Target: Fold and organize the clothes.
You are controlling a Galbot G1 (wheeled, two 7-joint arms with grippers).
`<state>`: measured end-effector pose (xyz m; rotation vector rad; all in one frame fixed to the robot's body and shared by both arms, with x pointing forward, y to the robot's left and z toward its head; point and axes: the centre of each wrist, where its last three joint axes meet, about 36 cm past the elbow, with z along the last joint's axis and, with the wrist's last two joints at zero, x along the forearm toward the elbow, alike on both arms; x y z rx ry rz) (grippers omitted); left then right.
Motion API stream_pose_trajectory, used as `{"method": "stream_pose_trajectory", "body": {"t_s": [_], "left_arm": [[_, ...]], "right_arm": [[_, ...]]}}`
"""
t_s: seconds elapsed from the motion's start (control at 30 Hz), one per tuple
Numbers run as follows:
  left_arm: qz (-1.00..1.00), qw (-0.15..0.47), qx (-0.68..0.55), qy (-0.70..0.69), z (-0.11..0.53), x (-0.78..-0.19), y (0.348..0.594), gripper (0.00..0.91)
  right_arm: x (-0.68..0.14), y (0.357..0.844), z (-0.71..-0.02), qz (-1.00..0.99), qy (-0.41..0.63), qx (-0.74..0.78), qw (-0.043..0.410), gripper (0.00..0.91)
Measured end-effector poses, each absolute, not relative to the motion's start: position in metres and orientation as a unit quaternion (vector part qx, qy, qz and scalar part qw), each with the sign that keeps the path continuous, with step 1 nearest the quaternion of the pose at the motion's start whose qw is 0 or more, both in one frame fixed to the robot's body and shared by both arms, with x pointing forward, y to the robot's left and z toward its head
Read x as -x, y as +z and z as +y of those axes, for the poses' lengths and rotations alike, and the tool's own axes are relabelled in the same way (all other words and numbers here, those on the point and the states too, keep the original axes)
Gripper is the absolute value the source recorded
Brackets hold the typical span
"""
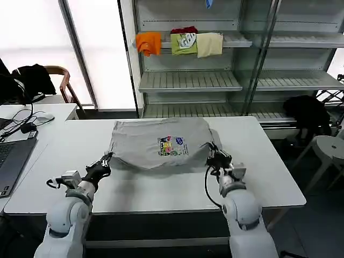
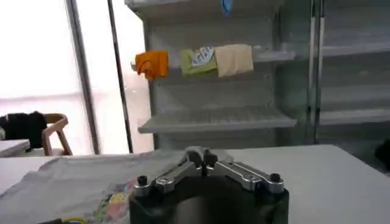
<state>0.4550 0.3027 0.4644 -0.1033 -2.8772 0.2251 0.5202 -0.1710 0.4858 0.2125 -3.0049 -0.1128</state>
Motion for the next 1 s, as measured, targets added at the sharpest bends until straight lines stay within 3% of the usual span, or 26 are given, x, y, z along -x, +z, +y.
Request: {"method": "stream_pose_trajectory", "body": {"t_s": [0.67, 0.7, 0.73, 1.0], "left_arm": [[-0.985, 0.147, 0.008, 0.085, 0.322, -0.52, 0.448, 0.04], [-0.985, 0.148, 0.008, 0.083, 0.323, -0.522, 0.446, 0.453], [-0.985, 0.149, 0.007, 0.082, 0.322, -0.524, 0.445, 0.907], [-0.985, 0.154, 0.006, 0.074, 0.322, -0.536, 0.436, 0.907]], "right_arm": [[-0.605, 0.472, -0.156, -0.993, -0.014, -0.07, 0.091, 0.0], [-0.607, 0.471, -0.156, -0.993, -0.012, -0.07, 0.093, 0.272], [-0.609, 0.469, -0.156, -0.993, -0.009, -0.069, 0.095, 0.907], [-0.626, 0.462, -0.157, -0.994, 0.005, -0.061, 0.094, 0.907]]}}
